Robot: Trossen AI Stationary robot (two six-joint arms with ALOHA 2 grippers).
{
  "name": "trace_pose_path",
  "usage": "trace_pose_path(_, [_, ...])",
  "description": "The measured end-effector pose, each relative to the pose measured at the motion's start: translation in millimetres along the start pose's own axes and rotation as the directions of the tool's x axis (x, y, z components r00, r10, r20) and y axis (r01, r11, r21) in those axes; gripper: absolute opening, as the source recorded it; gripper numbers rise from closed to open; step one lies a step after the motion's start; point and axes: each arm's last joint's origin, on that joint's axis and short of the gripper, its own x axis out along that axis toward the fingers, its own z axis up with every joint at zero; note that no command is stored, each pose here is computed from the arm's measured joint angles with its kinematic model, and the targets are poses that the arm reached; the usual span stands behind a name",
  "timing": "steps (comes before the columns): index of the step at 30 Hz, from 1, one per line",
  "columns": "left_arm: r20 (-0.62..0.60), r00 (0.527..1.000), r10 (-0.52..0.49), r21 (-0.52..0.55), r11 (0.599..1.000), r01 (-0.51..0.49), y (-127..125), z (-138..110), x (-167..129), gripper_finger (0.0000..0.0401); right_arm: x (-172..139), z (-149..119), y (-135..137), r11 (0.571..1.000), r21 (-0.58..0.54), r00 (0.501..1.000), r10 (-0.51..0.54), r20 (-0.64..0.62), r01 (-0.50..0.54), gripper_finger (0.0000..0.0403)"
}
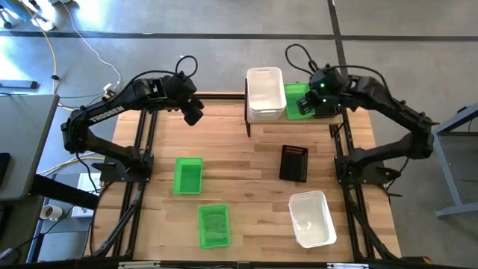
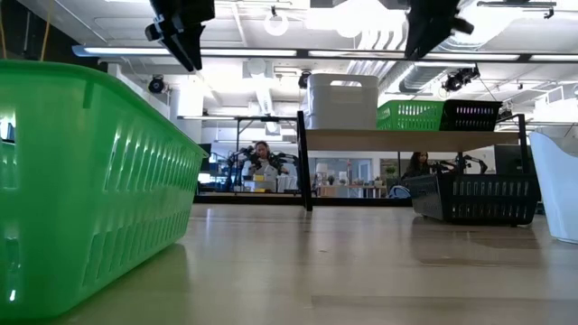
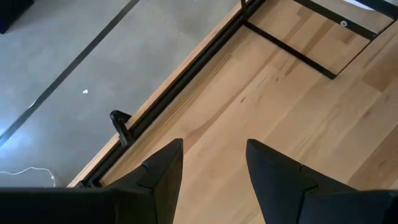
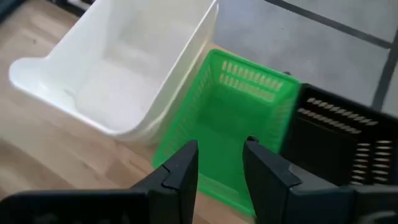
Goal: Stack baskets on shelf by color
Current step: Stack the top white bin on top of the white bin, then adjust the green bin on the shelf
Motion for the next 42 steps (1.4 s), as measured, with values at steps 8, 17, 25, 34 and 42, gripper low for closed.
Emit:
trace_pose_path(8, [-0.016,0.998,-0.057,-0.025,0.998,0.057,-1.7,-1.0,-0.1,0.0168,56.7,-14.6,11.5,0.996,0.084,0.999,0.033,0.041,-0.036,0.0112])
trace_pose_path(17, [-0.061,0.993,-0.104,-0.020,0.994,0.103,-5.3,-5.5,-1.5,0.0168,84.3,-18.7,21.0,0.992,0.106,0.998,0.063,0.015,-0.064,0.0112])
trace_pose_path(25, [-0.061,0.992,-0.114,0.024,0.993,0.116,-10.3,-6.7,-3.7,0.0168,88.2,-19.8,29.6,0.987,0.096,0.991,0.130,-0.015,-0.128,0.0112])
trace_pose_path(34, [-0.072,0.991,-0.110,0.039,0.993,0.113,-10.6,-7.9,-4.0,0.0168,64.9,-14.2,23.2,0.994,0.111,0.998,0.011,-0.062,-0.004,0.0112])
trace_pose_path(42, [-0.072,0.991,-0.110,0.042,0.993,0.113,-10.6,-8.0,-4.0,0.0168,53.8,-8.7,18.4,0.989,0.148,0.994,0.016,-0.110,0.000,0.0112])
